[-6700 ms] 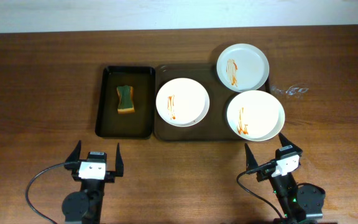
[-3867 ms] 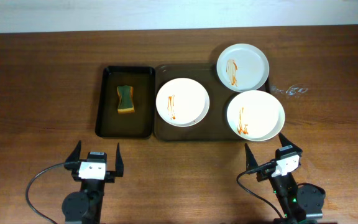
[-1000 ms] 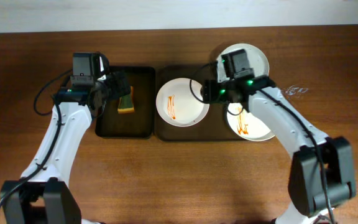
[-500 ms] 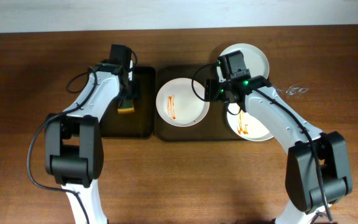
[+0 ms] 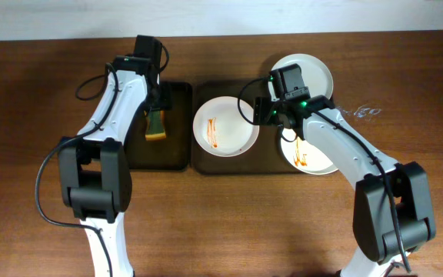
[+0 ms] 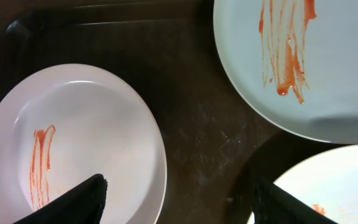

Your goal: Clean dirty plates on tray and stack at the side

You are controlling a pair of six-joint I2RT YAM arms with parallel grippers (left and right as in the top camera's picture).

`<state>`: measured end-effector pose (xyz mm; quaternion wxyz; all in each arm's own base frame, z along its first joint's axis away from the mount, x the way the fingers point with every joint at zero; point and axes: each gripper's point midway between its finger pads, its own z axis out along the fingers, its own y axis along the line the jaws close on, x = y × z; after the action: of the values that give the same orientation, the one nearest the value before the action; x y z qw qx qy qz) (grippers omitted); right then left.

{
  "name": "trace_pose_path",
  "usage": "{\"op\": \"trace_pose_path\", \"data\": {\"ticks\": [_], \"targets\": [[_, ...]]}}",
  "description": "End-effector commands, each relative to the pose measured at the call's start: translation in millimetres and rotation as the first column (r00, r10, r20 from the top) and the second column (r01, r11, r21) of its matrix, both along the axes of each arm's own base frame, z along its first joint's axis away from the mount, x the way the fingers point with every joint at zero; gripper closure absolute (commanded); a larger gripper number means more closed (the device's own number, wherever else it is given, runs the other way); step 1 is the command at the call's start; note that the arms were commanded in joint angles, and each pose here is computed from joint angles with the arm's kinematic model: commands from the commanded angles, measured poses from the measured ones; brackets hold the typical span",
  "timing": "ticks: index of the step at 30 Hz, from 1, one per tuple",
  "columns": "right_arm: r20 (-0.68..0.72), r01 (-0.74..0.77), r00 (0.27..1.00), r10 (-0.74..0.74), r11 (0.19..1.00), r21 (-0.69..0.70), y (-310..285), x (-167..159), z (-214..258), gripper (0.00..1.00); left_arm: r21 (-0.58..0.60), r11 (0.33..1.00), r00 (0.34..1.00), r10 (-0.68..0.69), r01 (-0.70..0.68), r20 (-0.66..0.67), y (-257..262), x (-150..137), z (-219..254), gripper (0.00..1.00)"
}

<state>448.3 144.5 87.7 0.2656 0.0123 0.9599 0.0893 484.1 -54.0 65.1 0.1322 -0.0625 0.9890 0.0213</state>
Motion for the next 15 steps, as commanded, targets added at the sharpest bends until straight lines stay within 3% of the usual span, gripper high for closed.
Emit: {"op": "trace_pose_path", "data": {"ticks": [1, 4, 8, 9, 11, 15], "targets": [[-0.006, 0.015, 1.0, -0.015, 1.0, -0.01, -4.2, -0.1, -4.6, 0.25, 0.035, 0.998, 0.997, 0.053, -0.051, -0.06, 10.5, -13.2, -26.9, 0.4], [-0.007, 0.014, 1.0, -0.014, 1.0, -0.01, -4.3, -0.3, -4.7, 0.25, 0.045, 0.998, 0.991, 0.055, -0.05, -0.119, 13.0, -21.5, -61.1, 0.38], [-0.01, 0.014, 1.0, -0.014, 1.0, -0.011, -4.5, -0.9, -5.1, 0.25, 0.056, 0.998, 0.987, 0.026, -0.017, -0.16, 14.2, -26.0, -78.4, 0.46], [-0.011, 0.015, 1.0, -0.015, 1.0, -0.012, -4.6, -1.0, -5.2, 0.25, 0.055, 0.998, 0.987, 0.025, -0.016, -0.16, 13.9, -25.5, -79.5, 0.58], [-0.011, 0.014, 1.0, -0.014, 1.0, -0.011, -4.5, -1.0, -5.2, 0.25, 0.056, 0.998, 0.987, 0.026, -0.017, -0.161, 14.2, -25.5, -80.5, 1.0], [-0.016, 0.019, 1.0, -0.02, 1.0, -0.008, -4.5, -1.9, -5.7, 0.33, 0.053, 0.998, 0.989, 0.025, -0.018, -0.147, 13.0, -18.7, -63.4, 1.0]]}}
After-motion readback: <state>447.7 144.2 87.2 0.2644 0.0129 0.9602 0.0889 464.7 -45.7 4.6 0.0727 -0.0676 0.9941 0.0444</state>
